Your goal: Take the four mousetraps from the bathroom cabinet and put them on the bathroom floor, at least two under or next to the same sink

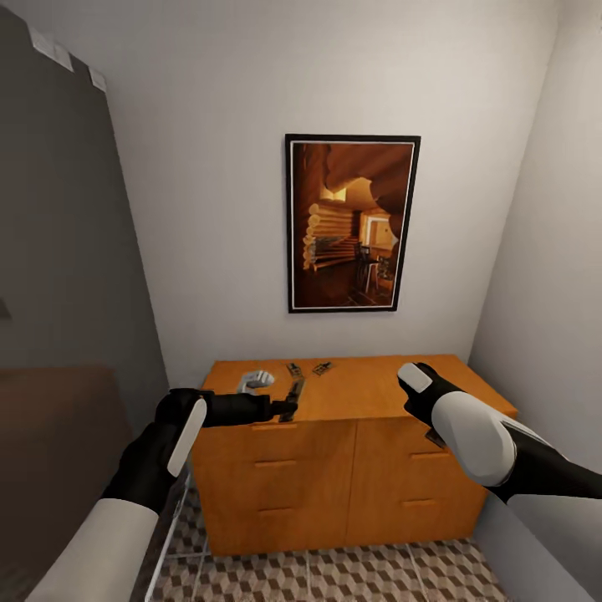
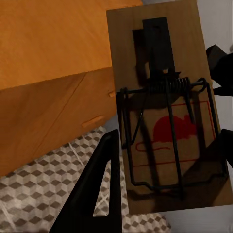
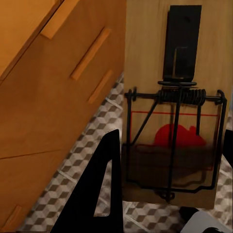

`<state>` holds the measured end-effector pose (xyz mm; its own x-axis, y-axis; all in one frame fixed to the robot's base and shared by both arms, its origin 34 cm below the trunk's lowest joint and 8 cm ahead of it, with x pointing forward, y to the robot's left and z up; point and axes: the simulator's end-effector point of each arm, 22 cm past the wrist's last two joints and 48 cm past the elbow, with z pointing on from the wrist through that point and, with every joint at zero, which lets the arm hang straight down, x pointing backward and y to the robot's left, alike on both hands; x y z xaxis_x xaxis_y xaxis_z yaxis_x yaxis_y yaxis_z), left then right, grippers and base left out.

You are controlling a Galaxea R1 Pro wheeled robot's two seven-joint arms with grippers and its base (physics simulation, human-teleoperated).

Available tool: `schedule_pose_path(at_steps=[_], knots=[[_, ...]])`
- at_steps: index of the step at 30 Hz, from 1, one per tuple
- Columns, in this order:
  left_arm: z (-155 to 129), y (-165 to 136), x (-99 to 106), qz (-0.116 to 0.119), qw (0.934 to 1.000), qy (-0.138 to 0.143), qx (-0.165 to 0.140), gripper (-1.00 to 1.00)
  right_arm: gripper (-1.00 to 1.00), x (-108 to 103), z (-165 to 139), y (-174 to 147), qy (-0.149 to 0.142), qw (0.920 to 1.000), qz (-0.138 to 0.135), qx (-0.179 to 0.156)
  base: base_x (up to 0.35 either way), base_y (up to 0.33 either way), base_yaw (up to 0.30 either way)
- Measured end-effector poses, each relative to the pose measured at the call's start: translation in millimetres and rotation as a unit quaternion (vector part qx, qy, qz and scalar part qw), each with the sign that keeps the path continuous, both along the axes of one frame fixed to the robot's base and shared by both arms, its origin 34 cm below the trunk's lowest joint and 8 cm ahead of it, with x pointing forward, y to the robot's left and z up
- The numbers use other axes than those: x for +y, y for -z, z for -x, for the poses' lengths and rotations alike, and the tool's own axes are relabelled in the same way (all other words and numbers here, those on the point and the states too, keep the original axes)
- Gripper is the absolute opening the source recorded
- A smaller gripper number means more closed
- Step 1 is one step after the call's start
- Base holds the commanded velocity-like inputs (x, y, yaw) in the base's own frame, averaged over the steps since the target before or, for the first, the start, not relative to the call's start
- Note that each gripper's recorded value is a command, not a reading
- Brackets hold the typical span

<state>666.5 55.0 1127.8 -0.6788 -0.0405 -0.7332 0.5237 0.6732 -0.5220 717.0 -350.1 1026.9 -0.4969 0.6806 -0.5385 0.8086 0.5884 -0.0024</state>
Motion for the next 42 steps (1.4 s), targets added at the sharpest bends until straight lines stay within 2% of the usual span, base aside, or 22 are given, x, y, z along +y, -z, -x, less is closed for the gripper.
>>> schedule_pose_path(at_steps=[10, 17, 26, 34, 42], knots=[[0.0, 7.7, 1.5, -0.005, 0.9999, -0.002, 0.009, -1.0, -1.0, 0.3, 0.2, 0.0, 0.0, 1.0, 0.0, 0.0, -0.314, 0.0, 0.018], [-2.9, 25.2, 7.6, -0.03, 0.9991, -0.018, 0.023, -1.0, -1.0, 1.0, 1.4, 1.5, -0.001, 1.0, -0.001, 0.002, -0.314, 0.0, 0.036], [-0.4, 38.8, 10.2, -0.038, 0.9983, -0.021, 0.04, -1.0, -1.0, 1.1, 8.7, 7.6, -0.002, 1.0, 0.0, 0.007, -0.315, 0.0, 0.174], [5.5, 70.5, 17.1, -0.059, 0.9952, -0.025, 0.073, -1.0, -1.0, 3.7, 8.5, 5.2, -0.007, 1.0, -0.004, 0.001, -0.314, -0.048, 0.192], [14.9, 123.3, 27.4, -0.081, 0.9897, -0.034, 0.113, -1.0, -1.0, 14.6, 9.1, 9.9, -0.025, 0.9995, -0.017, -0.001, -0.247, -0.066, 0.194]])
